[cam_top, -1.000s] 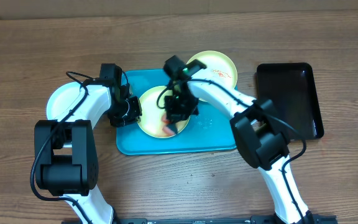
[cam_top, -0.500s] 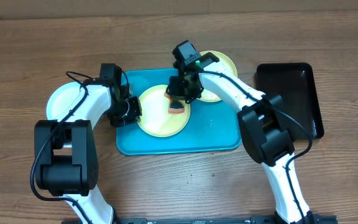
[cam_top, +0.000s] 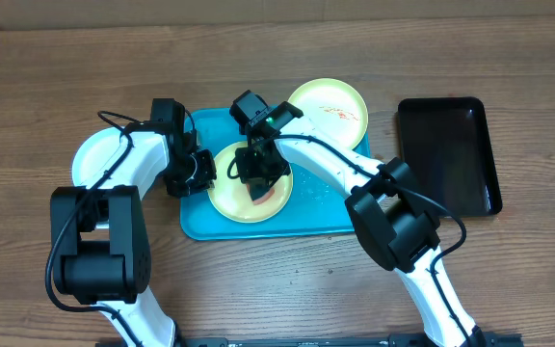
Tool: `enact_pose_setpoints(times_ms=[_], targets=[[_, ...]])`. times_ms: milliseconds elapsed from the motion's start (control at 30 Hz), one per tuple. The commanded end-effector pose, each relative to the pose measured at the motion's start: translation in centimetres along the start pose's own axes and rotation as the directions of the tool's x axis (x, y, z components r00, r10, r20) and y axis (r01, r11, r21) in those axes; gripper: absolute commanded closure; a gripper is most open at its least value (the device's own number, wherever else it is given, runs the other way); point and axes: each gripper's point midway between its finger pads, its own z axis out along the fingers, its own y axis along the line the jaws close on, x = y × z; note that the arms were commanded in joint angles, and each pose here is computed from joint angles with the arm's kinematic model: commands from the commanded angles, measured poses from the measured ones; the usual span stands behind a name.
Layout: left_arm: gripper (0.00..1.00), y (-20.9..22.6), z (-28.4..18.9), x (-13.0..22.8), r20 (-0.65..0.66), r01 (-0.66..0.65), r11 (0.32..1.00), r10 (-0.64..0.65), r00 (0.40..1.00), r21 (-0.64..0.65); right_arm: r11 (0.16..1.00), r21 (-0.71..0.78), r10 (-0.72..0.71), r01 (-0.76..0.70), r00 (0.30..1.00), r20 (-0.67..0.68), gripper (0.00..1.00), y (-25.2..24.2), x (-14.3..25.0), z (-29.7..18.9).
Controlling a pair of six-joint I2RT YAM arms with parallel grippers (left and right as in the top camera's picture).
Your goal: Clean dirty plates on tray and stack at the side
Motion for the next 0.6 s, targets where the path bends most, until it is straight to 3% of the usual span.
enact_pose_setpoints(times_ms=[0,333,500,567], targets=[[0.96,1.5,1.5,0.6,-0.031,0.012,0.998,-0.014,0.999,-0.062,0.999,0.039,-0.001,0.004,0.996,-0.091,0.96,-1.5,1.8,0.1],[0.94,1.2,1.5,0.8,-0.035,0.004,0.998,-0.006,0.999,-0.059,0.998,0.042,0.035,-0.038,0.997,0.074,0.96,-1.9,-2.7,-10.7],[0.78,0.5,2.1,1.2,-0.037,-0.026,0.998,0.024,0.999,-0.058,0.996,0.020,0.080,-0.083,0.986,0.145,0.96,-3.9,-4.1,-16.2],[0.76,0.1,2.5,1.4,-0.035,-0.041,0.998,0.039,0.999,-0.057,0.994,0.019,0.099,-0.103,0.982,0.160,0.96,-5.1,-4.4,-17.6]])
